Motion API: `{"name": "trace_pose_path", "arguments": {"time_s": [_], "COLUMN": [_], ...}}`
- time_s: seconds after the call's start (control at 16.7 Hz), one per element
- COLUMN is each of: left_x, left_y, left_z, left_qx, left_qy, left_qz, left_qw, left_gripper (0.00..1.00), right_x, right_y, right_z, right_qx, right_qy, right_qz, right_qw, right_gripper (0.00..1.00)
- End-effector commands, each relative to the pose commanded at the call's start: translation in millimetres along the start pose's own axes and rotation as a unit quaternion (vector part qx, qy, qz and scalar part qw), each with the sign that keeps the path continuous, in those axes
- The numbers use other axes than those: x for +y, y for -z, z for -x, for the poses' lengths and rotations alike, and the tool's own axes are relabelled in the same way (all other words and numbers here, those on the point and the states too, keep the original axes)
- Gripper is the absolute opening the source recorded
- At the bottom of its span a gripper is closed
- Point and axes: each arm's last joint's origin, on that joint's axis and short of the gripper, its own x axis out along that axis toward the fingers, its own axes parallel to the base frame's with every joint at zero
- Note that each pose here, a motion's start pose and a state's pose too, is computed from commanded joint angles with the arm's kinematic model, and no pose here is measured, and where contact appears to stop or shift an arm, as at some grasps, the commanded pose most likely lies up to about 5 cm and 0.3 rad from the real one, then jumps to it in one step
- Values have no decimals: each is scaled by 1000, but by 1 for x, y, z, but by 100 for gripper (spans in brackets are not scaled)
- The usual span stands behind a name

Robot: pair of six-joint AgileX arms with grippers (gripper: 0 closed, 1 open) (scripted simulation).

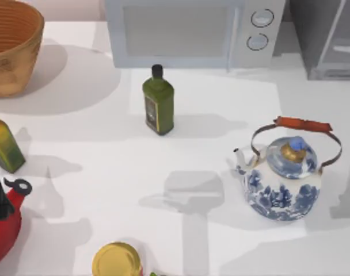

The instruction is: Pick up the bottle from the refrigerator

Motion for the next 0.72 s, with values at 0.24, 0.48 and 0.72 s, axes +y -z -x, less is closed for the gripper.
{"name": "trace_pose_path", "arguments": {"time_s": [0.24,0.48,0.72], "left_x": [0,0,0], "left_y": [0,0,0], "left_z": [0,0,0], "left_qx": [0,0,0], "left_qy": [0,0,0], "left_qz": [0,0,0], "left_qw": [1000,1000,1000], "left_gripper": [100,100,100], "right_x": [0,3,19], "right_y": [1,-9,-57], "right_z": [0,0,-7], "right_qx": [0,-13,-76], "right_qy": [0,-5,-35], "right_qz": [0,2,3], "right_qw": [1000,1000,996], "right_gripper": [0,0,0]}}
